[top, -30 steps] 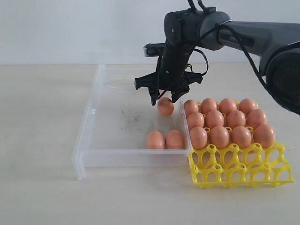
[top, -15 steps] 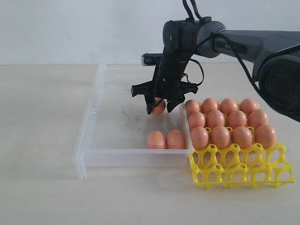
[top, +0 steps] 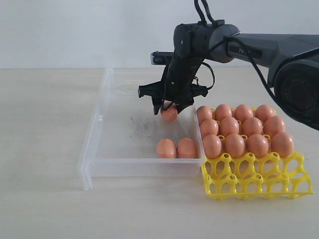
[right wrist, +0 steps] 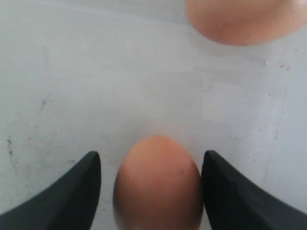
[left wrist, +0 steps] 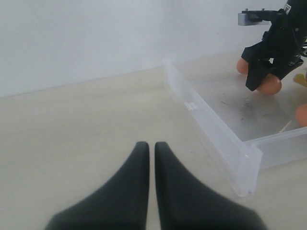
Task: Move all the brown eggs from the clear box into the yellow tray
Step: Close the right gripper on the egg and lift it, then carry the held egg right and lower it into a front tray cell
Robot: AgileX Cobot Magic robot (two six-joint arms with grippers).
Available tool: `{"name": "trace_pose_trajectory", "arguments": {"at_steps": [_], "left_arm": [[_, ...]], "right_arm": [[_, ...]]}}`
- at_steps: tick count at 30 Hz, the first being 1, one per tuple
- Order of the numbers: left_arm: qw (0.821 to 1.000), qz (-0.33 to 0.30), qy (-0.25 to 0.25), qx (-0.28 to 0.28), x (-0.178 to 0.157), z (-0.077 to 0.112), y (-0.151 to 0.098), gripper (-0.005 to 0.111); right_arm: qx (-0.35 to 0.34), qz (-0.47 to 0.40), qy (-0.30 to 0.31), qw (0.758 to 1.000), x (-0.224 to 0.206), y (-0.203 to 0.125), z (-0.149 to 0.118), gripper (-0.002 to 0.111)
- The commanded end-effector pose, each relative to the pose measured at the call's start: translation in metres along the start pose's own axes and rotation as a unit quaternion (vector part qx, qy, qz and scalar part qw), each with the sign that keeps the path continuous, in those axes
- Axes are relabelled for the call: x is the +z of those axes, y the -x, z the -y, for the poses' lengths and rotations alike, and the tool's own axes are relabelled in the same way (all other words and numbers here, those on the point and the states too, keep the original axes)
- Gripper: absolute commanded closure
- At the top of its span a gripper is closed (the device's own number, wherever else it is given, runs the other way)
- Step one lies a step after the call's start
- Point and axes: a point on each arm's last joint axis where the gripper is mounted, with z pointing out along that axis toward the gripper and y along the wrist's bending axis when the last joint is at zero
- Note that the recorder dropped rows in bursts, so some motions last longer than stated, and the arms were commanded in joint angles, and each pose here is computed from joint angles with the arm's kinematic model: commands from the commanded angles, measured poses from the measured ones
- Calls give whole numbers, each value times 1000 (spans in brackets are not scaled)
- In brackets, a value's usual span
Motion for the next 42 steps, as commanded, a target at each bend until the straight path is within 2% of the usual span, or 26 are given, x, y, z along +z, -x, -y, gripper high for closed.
{"name": "trace_pose_trajectory", "arguments": {"at_steps": [1,3,5,8,10,11,14,20,25,29,31,32,33,34,35,36,37,40,42], "left_arm": [[1000,1,-2,1,0,0,-1,103],[1000,1,-2,1,0,0,-1,103],[1000,1,-2,1,0,0,-1,103],[1000,1,-2,1,0,0,-1,103],[1000,1,-2,1,0,0,-1,103],[1000,1,-2,1,0,0,-1,103],[1000,1,-2,1,0,0,-1,103],[1000,1,-2,1,0,0,-1,103],[1000,1,-2,1,0,0,-1,103],[1000,1,-2,1,0,0,-1,103],[1000,1,-2,1,0,0,-1,103],[1000,1,-2,1,0,0,-1,103],[1000,1,-2,1,0,0,-1,103],[1000,1,-2,1,0,0,-1,103],[1000,1,-2,1,0,0,-1,103],[1000,1,-2,1,0,0,-1,103],[1000,1,-2,1,0,0,-1,103],[1000,1,-2,1,0,0,-1,103],[1000,1,-2,1,0,0,-1,103]], "right_arm": [[1,3,-6,1000,-1,2,6,54],[1,10,-4,1000,-1,3,5,57],[1,19,-2,1000,-1,5,5,66],[-13,14,-4,1000,-1,4,5,87],[-55,1,-6,998,-1,2,6,105],[-82,-2,-6,997,-1,1,6,108],[-121,12,-5,993,-1,4,5,108],[-117,142,20,983,1,17,-12,108],[-127,286,45,949,5,12,-38,108],[-101,378,65,918,5,-3,-41,108],[-65,465,88,879,1,-20,-34,108],[-48,522,105,845,-1,-38,-27,108],[-37,542,115,831,-1,-47,-24,108],[-5,587,143,797,-1,-68,-11,108],[9,598,154,787,1,-80,-6,108],[47,585,170,792,8,-104,7,108],[63,575,163,799,9,-112,12,108],[15,555,152,818,3,-131,17,108],[-16,557,154,816,-12,-137,15,108]]}}
